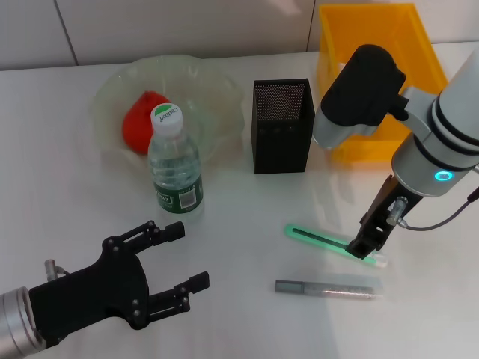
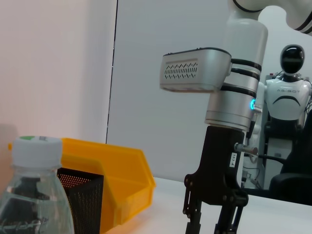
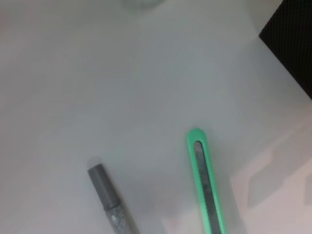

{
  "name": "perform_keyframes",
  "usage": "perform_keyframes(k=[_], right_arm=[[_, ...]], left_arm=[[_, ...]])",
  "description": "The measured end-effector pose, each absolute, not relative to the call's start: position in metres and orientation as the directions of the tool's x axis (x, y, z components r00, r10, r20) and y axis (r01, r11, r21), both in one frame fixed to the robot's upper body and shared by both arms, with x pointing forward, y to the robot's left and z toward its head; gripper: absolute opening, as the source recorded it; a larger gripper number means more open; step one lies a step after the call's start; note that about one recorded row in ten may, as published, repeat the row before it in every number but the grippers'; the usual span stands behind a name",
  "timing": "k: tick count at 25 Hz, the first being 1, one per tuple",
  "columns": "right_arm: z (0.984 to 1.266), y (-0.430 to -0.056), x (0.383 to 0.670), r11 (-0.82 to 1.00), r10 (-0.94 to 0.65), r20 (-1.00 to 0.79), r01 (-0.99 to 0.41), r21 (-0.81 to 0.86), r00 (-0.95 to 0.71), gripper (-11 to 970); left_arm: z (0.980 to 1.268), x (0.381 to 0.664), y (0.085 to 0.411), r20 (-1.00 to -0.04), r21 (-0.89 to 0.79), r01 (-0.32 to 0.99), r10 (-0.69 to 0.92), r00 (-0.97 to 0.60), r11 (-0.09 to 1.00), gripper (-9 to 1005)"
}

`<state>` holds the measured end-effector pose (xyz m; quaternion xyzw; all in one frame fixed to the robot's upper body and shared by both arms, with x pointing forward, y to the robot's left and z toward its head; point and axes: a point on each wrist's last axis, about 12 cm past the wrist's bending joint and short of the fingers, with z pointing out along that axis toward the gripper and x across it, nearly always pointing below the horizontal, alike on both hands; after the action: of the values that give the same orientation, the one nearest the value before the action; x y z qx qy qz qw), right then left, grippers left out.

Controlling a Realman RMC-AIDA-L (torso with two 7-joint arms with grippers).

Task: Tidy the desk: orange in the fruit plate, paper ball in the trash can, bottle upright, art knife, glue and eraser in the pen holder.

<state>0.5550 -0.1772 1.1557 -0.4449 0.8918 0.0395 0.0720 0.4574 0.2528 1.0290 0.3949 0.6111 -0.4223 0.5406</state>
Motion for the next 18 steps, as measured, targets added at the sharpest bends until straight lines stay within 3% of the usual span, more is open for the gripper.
perform_keyframes(k=[18], right_arm=[[1.14,-0.173,0.556,0.597,-0.797,-0.129,-0.802,-0.025,-0.589,469]], left_arm=[[1.029,0.457,0.251,-0.994,-0.097,0.94,0.021,-0.11,0.328,780]])
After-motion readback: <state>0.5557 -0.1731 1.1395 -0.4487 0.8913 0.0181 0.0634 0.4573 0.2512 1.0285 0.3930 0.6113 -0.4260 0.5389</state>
